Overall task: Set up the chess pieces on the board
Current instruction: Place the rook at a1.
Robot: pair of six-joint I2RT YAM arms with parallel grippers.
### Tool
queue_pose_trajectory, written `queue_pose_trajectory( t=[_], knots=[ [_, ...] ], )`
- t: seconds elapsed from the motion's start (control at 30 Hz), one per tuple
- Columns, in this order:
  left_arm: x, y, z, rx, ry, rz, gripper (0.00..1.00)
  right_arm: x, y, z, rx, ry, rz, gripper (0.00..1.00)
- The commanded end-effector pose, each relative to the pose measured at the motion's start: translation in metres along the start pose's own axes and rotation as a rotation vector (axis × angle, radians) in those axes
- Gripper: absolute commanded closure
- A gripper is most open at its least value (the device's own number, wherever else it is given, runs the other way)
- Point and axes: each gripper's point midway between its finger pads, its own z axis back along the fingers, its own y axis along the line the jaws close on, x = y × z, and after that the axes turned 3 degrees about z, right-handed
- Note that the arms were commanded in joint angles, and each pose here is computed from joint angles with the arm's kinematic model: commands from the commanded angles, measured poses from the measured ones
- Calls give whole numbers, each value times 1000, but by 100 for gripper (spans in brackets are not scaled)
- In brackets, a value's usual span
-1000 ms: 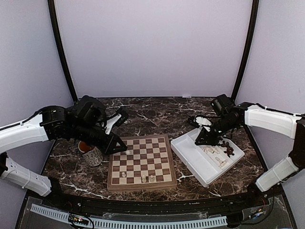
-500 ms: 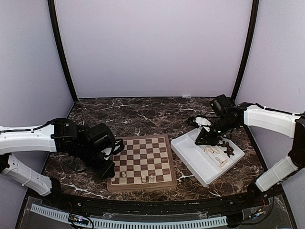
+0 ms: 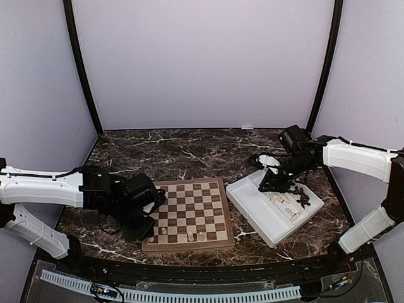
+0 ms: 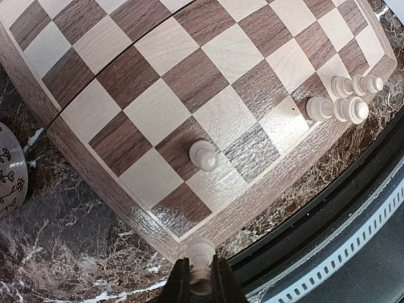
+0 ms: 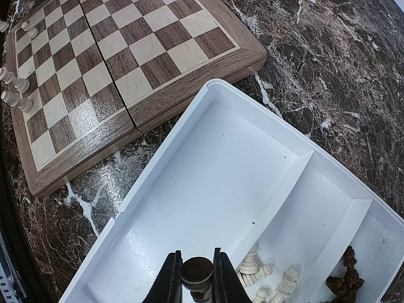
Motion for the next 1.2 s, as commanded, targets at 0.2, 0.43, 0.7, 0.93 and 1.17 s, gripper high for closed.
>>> queue_pose_trajectory(
  t=[0.2, 0.43, 0.7, 0.93, 1.17],
  knots=[
    [1, 6, -15, 38, -16, -8, 98, 4, -3, 1, -19, -16, -1, 88],
    [1, 8, -23, 59, -4, -25, 97, 4, -3, 1, -18, -15, -3, 88],
    [1, 12, -26, 86, 2, -25, 89, 3, -3, 0, -13, -12, -6, 88],
    [1, 12, -26, 92, 6, -24, 74, 3, -3, -1, -9, -12, -4, 88],
    [14, 7, -11, 82, -33, -24, 63, 5, -1, 3, -8, -16, -1, 88]
  ],
)
